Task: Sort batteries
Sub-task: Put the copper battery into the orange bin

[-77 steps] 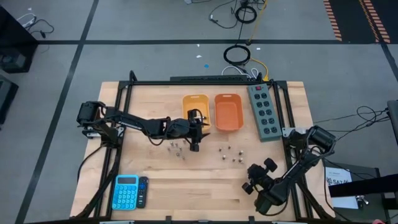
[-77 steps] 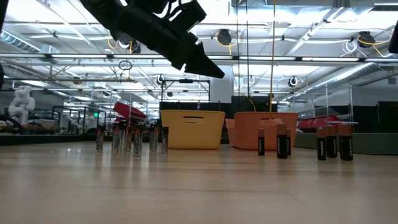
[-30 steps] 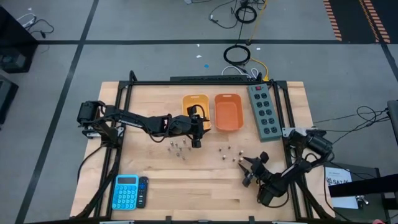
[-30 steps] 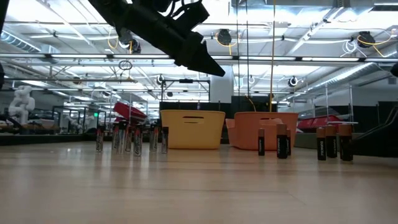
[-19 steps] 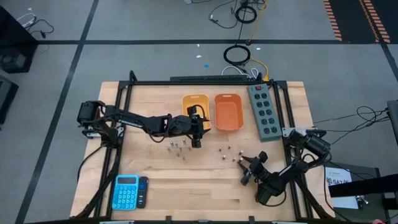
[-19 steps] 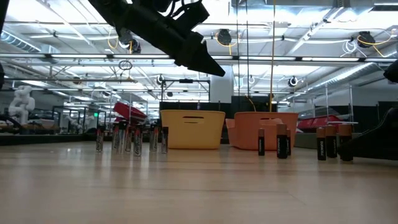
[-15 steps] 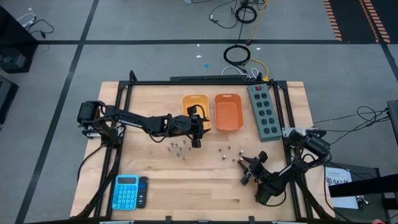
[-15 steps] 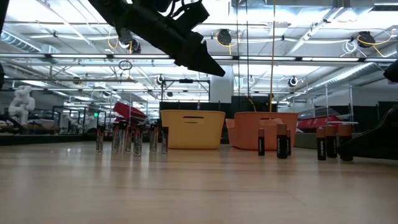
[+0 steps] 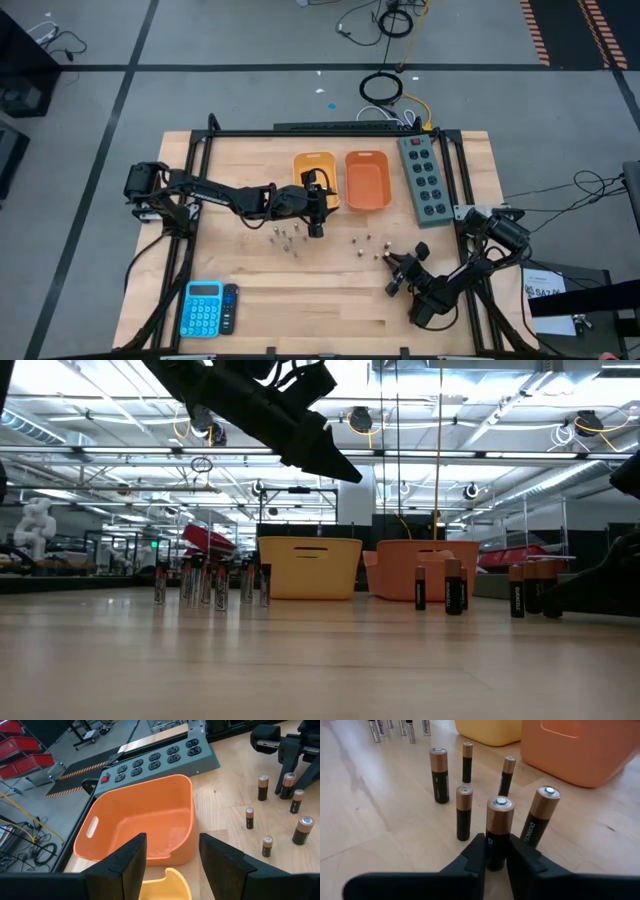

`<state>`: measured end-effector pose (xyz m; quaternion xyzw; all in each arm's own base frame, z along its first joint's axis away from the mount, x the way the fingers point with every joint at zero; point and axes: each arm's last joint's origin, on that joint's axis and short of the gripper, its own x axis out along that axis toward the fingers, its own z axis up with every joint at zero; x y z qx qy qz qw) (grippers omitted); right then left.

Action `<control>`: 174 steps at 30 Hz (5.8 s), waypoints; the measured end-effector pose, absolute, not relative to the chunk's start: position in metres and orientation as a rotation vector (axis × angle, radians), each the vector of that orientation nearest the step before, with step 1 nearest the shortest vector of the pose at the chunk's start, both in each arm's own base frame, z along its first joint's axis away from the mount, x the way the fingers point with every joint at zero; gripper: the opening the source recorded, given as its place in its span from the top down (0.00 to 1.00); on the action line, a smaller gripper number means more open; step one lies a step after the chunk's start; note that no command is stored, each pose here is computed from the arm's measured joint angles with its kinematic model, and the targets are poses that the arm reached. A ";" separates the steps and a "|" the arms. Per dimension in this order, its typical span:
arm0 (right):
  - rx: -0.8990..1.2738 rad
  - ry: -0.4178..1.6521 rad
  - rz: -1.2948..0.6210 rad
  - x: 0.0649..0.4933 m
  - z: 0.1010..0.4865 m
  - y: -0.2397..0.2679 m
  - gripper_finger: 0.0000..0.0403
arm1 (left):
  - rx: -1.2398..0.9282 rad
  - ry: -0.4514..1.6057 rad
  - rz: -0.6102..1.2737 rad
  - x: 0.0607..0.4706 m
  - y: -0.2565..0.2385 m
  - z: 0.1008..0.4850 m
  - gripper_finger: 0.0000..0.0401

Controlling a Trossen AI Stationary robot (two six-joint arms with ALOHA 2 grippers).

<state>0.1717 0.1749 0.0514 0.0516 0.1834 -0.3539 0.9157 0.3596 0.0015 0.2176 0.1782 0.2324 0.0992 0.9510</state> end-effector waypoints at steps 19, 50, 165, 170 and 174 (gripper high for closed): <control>0.127 0.410 -0.690 0.172 0.075 0.191 0.93 | 0.352 0.470 0.183 0.360 0.000 0.217 0.52; -0.121 0.559 -0.809 0.207 0.267 0.038 0.93 | 0.267 0.331 0.047 0.363 -0.031 0.227 0.52; 0.170 0.394 -0.655 0.172 0.090 0.128 0.77 | 0.345 0.325 0.096 0.353 -0.026 0.209 0.52; 0.185 0.400 -0.673 0.169 0.075 0.130 0.77 | 0.346 0.327 0.092 0.353 -0.026 0.209 0.52; 0.213 0.398 -0.696 0.169 0.064 0.129 0.79 | 0.342 0.326 0.102 0.353 -0.022 0.209 0.52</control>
